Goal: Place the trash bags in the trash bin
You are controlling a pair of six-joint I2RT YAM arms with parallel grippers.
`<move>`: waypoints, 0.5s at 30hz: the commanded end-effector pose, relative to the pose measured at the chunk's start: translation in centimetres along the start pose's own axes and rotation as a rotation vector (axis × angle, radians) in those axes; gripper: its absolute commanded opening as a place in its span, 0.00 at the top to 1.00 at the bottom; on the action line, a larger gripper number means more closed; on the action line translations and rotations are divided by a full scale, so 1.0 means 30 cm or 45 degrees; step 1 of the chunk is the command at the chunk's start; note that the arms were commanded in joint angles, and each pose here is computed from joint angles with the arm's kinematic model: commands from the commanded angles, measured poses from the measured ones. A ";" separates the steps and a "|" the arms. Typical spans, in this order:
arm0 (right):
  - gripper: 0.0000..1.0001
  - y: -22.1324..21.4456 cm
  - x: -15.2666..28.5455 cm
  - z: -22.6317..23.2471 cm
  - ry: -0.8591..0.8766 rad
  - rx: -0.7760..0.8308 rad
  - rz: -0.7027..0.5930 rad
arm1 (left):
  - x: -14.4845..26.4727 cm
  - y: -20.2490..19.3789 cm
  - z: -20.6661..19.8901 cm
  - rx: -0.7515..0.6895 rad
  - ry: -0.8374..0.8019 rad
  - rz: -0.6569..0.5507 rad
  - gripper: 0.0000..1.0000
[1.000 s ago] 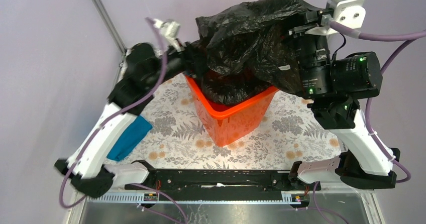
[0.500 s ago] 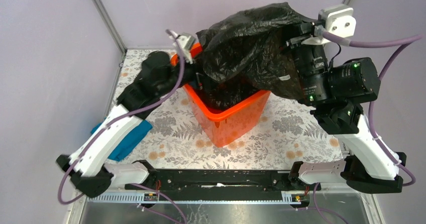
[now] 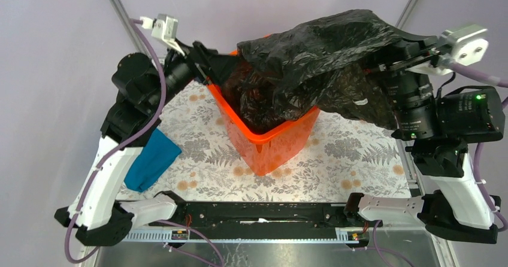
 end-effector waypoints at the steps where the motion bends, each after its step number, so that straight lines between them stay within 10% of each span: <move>1: 1.00 -0.102 -0.026 0.096 0.217 0.065 0.141 | -0.058 0.167 0.035 0.083 0.151 -0.183 0.10; 7: 1.00 -0.184 -0.037 0.159 0.347 0.104 0.276 | -0.225 0.187 0.021 0.136 0.000 -0.196 0.12; 15: 1.00 -0.235 -0.085 0.184 0.293 0.102 0.268 | -0.458 -0.126 0.002 0.253 -0.362 0.217 0.18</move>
Point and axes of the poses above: each gripper's point midway between its finger pads, its own x axis back along the fingers, its own z axis along the line the jaws close on, y = z × x, the point moved 6 cm from there along x, back along the fingers, and after that the axes turned 14 degrees about -x, right-handed, at the moved point
